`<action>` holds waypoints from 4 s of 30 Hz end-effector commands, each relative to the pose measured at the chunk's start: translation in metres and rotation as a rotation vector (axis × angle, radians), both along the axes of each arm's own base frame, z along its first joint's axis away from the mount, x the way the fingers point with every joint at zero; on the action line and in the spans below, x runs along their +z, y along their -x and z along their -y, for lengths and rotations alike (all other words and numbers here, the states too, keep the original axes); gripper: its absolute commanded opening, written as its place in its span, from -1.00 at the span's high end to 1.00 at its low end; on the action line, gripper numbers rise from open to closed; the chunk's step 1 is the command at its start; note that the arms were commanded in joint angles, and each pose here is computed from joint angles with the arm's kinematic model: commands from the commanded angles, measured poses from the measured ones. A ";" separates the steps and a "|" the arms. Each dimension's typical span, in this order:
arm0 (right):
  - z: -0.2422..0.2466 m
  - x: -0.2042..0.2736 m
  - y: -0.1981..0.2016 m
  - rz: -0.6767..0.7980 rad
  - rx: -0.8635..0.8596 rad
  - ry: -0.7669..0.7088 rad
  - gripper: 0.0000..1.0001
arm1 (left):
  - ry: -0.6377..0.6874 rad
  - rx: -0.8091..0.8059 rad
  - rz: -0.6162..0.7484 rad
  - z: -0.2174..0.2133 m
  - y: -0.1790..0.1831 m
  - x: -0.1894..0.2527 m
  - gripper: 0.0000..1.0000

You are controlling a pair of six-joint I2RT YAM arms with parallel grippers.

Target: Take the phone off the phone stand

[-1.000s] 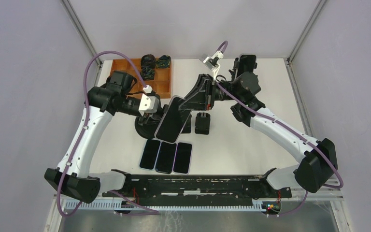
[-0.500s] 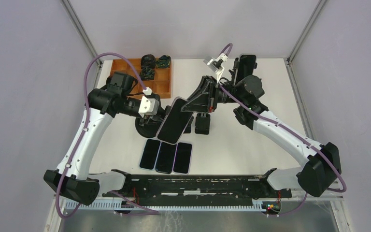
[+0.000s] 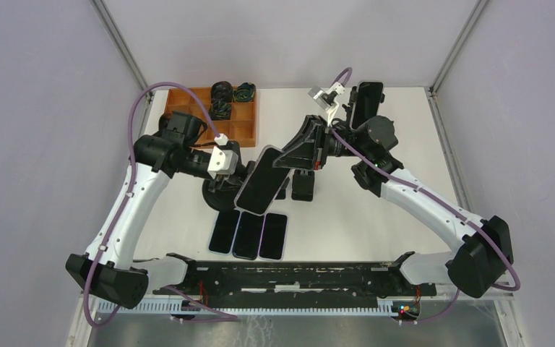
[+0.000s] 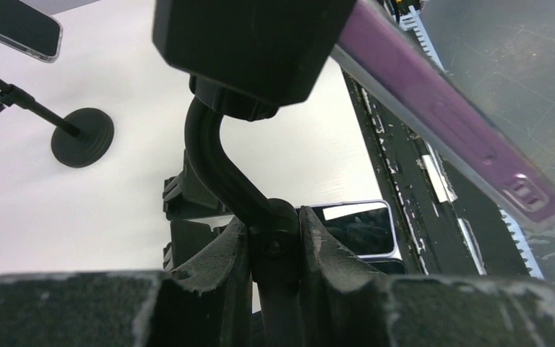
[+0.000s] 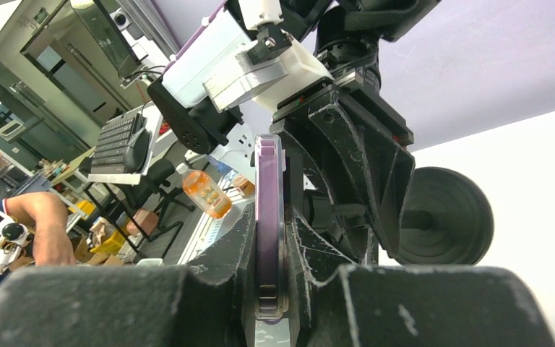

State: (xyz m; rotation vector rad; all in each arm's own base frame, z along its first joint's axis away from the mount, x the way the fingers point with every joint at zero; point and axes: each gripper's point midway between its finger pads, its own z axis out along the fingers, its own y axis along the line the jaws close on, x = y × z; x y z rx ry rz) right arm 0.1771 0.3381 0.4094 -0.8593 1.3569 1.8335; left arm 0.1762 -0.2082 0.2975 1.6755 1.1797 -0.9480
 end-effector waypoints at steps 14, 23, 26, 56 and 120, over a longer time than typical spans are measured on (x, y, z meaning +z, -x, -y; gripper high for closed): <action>0.029 0.057 -0.012 0.158 -0.217 -0.193 0.33 | -0.089 0.010 -0.010 -0.017 0.016 -0.011 0.96; 0.007 0.009 0.001 0.061 -0.173 -0.158 -0.38 | -0.019 0.015 -0.043 -0.008 0.013 0.016 0.96; 0.005 -0.001 -0.002 0.050 -0.194 -0.128 -0.64 | -0.008 0.015 -0.040 -0.007 0.013 0.022 0.96; -0.009 0.040 0.033 0.068 -0.062 -0.274 0.11 | -0.018 0.016 -0.019 -0.011 0.022 0.023 0.96; 0.092 -0.049 -0.049 0.042 -0.561 0.272 1.00 | -0.115 0.077 0.045 -0.020 0.005 0.013 0.96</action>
